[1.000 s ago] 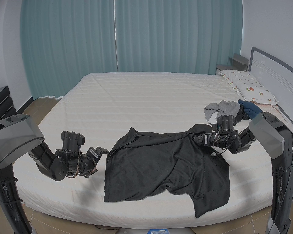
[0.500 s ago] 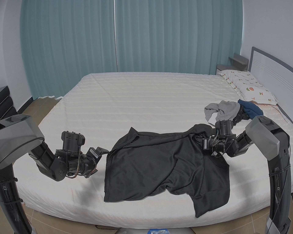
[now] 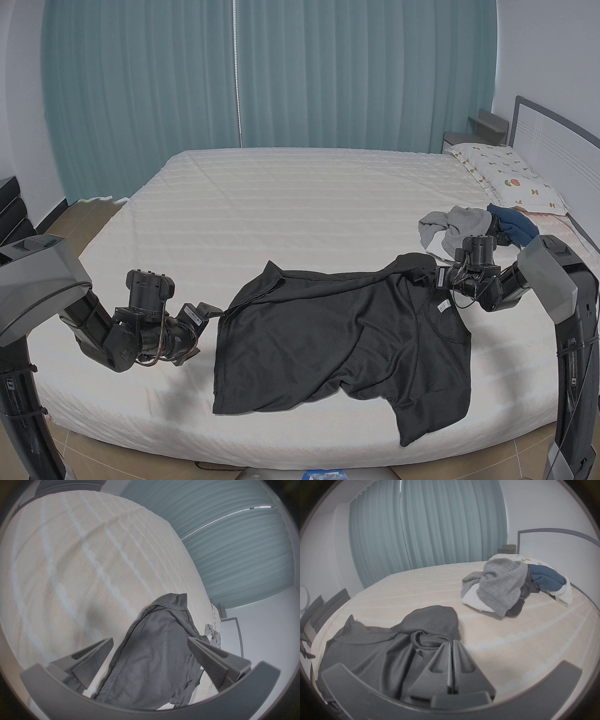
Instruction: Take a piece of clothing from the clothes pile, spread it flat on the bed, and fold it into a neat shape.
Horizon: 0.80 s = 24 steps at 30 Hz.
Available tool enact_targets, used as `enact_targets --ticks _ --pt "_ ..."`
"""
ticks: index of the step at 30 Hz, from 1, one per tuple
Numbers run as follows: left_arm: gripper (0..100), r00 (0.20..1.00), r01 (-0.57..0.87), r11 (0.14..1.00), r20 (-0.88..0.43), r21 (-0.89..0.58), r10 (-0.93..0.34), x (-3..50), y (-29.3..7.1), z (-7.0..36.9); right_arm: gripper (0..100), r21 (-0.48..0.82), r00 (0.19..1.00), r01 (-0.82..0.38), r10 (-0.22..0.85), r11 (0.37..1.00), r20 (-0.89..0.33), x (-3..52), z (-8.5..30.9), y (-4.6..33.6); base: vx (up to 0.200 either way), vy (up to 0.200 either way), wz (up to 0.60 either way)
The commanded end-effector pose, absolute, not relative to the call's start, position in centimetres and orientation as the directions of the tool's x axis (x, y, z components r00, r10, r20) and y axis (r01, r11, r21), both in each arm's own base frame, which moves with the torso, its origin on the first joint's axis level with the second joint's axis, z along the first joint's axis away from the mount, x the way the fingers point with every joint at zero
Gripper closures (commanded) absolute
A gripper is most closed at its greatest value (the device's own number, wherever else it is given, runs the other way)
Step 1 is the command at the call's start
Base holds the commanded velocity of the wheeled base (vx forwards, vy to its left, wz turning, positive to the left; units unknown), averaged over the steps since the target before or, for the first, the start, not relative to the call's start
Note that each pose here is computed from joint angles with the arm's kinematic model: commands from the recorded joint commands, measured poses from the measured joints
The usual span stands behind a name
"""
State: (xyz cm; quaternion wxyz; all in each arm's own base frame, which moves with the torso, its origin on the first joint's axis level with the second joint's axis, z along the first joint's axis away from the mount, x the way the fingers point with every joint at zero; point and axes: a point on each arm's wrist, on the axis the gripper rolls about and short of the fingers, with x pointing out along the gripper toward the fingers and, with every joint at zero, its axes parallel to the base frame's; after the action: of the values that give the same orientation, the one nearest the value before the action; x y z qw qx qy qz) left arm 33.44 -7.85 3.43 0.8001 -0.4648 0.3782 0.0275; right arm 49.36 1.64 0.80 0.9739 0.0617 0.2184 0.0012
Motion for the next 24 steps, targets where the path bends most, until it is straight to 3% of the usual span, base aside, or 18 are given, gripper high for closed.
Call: enact_targets --ticks 1,10,11,17,24 --pt "0 0.711 -0.398 0.566 -0.632 -0.722 -0.307 33.4 -7.8 3.4 100 0.149 0.905 0.058 0.011 0.987 -0.425 49.9 -0.2 0.7 0.0 0.0 0.0" --pt "0 0.712 -0.397 0.566 -0.631 -0.723 -0.307 33.4 -7.8 3.4 100 0.164 0.908 0.119 -0.041 0.979 -0.416 50.6 -0.9 -1.3 0.0 0.0 0.0" --pt "0 0.712 -0.397 0.566 -0.631 -0.723 -0.307 33.4 -7.8 3.4 0 0.177 0.908 0.124 -0.039 0.977 -0.418 50.6 -1.0 -1.2 0.0 0.0 0.0" --pt "0 0.714 -0.393 0.568 -0.629 -0.723 -0.306 33.4 -7.8 3.5 0 0.206 0.902 0.166 -0.065 0.964 -0.426 50.2 -0.4 -1.6 0.0 0.0 0.0" --pt "0 0.72 -0.385 0.568 -0.622 -0.727 -0.309 32.9 -7.8 4.1 0 0.387 0.896 0.212 -0.02 0.897 -0.444 46.4 3.7 -0.8 0.0 0.0 0.0"
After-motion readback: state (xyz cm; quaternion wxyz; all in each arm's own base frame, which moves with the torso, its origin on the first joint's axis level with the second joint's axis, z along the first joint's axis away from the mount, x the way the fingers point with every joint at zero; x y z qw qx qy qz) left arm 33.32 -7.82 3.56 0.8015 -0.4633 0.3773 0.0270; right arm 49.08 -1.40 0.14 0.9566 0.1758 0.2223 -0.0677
